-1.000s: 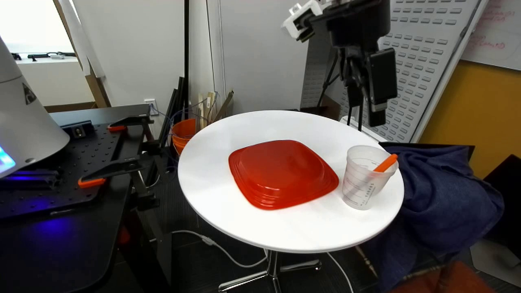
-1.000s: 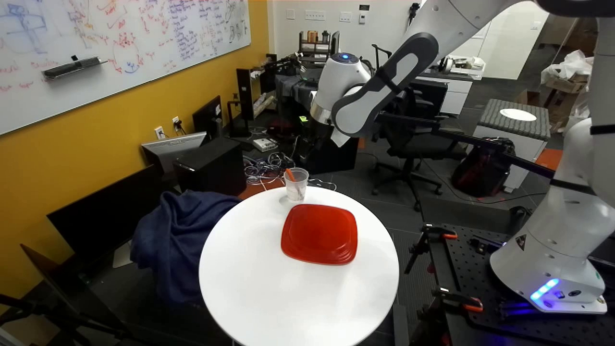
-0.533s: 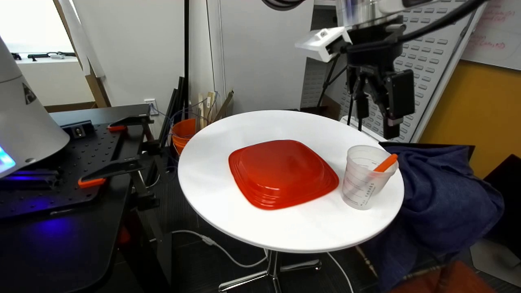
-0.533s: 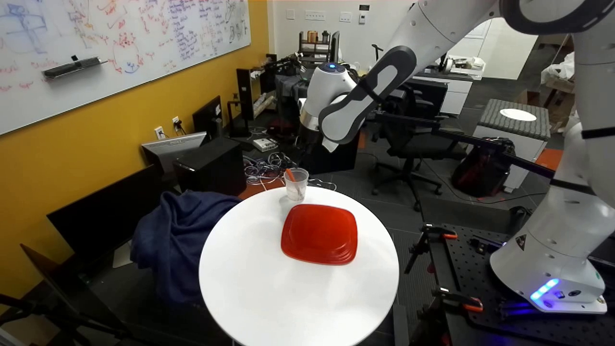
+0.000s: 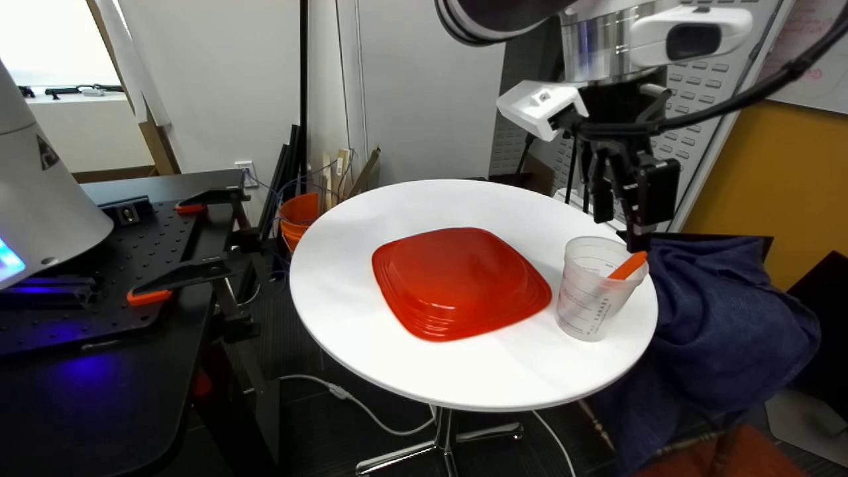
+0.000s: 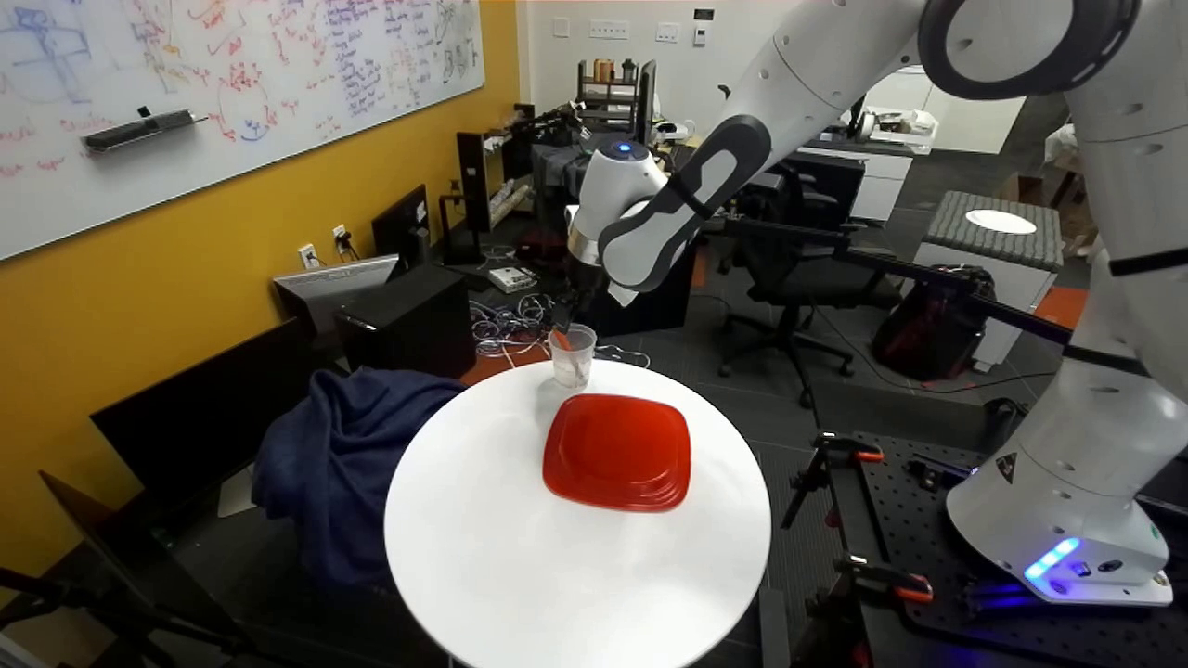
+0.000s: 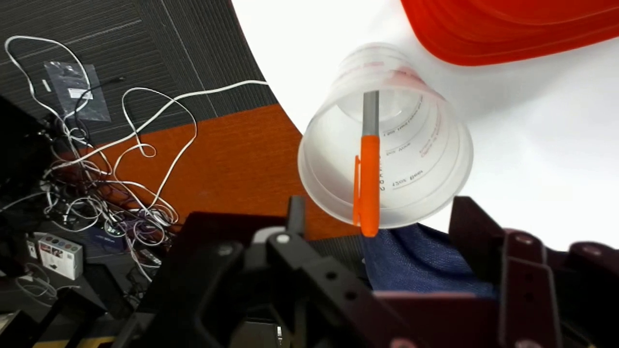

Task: Remove the marker from the cup and put it on the table

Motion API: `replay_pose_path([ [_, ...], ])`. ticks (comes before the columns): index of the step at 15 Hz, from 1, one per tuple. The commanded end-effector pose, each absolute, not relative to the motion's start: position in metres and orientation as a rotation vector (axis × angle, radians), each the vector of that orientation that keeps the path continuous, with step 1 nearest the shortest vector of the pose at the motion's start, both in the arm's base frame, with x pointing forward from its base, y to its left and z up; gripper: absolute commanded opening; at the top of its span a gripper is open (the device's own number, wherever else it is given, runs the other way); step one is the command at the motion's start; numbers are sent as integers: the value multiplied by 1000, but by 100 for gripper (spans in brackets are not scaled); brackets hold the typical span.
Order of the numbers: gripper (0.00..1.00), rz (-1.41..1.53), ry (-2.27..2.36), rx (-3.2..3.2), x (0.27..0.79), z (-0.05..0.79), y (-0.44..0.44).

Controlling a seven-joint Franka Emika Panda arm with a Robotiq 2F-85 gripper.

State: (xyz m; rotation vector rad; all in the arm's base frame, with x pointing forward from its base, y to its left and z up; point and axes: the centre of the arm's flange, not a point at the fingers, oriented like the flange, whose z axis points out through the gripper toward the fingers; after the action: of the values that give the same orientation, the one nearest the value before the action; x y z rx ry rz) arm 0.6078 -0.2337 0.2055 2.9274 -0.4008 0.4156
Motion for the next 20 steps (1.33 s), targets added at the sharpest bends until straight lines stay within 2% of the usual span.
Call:
replay_pose_path([
  [1,58,446,-401,2940,618,200,-241],
  [3,60,441,-401,2941,618,197,-241],
  [4,56,441,-402,2942,619,196,-241],
  [5,60,436,-402,2944,620,195,-242],
  [9,61,425,-400,2956,622,188,-241],
  [20,56,408,-429,2981,627,176,-241],
])
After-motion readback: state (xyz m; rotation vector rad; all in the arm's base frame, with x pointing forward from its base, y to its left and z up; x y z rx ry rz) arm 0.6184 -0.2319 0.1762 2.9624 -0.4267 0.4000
